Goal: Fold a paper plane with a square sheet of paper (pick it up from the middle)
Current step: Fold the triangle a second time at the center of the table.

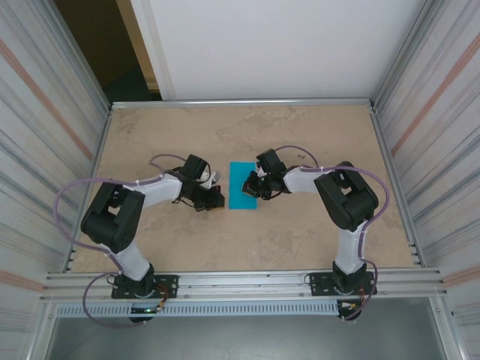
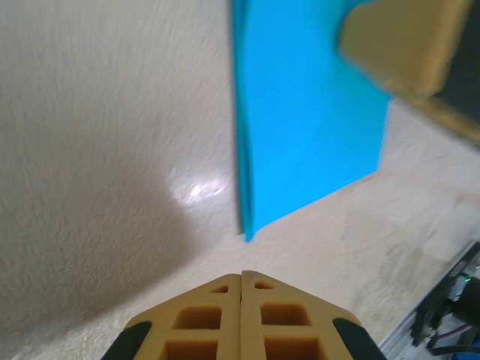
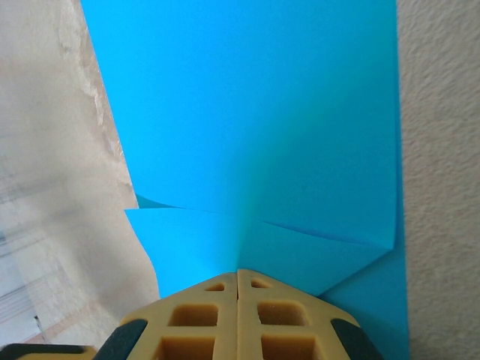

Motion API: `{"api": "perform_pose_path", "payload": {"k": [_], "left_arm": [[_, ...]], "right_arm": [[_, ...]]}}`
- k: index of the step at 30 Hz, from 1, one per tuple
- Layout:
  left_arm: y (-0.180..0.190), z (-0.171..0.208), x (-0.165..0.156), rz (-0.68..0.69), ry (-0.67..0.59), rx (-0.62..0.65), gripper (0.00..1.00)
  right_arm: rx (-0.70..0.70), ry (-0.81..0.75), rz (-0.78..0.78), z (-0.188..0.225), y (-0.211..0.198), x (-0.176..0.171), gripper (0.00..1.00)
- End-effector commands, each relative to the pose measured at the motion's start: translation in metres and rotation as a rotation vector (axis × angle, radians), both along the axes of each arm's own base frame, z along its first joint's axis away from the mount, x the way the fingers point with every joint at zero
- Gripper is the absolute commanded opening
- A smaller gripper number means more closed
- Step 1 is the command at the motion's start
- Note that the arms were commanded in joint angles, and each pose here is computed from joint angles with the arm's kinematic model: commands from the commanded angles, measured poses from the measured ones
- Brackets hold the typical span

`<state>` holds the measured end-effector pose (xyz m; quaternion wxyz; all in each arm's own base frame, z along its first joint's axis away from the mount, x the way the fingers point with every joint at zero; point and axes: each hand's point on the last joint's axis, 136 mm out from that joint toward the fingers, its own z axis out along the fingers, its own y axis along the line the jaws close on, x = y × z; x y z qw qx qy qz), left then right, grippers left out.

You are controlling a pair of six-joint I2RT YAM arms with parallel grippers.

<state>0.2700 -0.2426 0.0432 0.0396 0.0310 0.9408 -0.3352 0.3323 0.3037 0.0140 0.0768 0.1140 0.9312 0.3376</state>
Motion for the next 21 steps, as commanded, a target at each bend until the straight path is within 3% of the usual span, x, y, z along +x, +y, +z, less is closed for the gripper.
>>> {"api": "perform_pose_path", "payload": {"k": [1,9,21], "left_arm": [[-0.024,0.034,0.023,0.004,-0.077,-0.124,0.0],[-0.038,0.002,0.033,0.004,0.006,-0.093,0.0],[-0.011,-0.043,0.005,0.014,0.121,0.064,0.0]], "right_arm": [[-0.209,0.199,-0.038,-0.063,-0.041,-0.04,0.0],[-0.206,0.195,-0.039,-0.061,-0.04,-0.037,0.0],[-0.124,0.11,0.003,-0.026,-0.017,-0.016,0.0]]}}
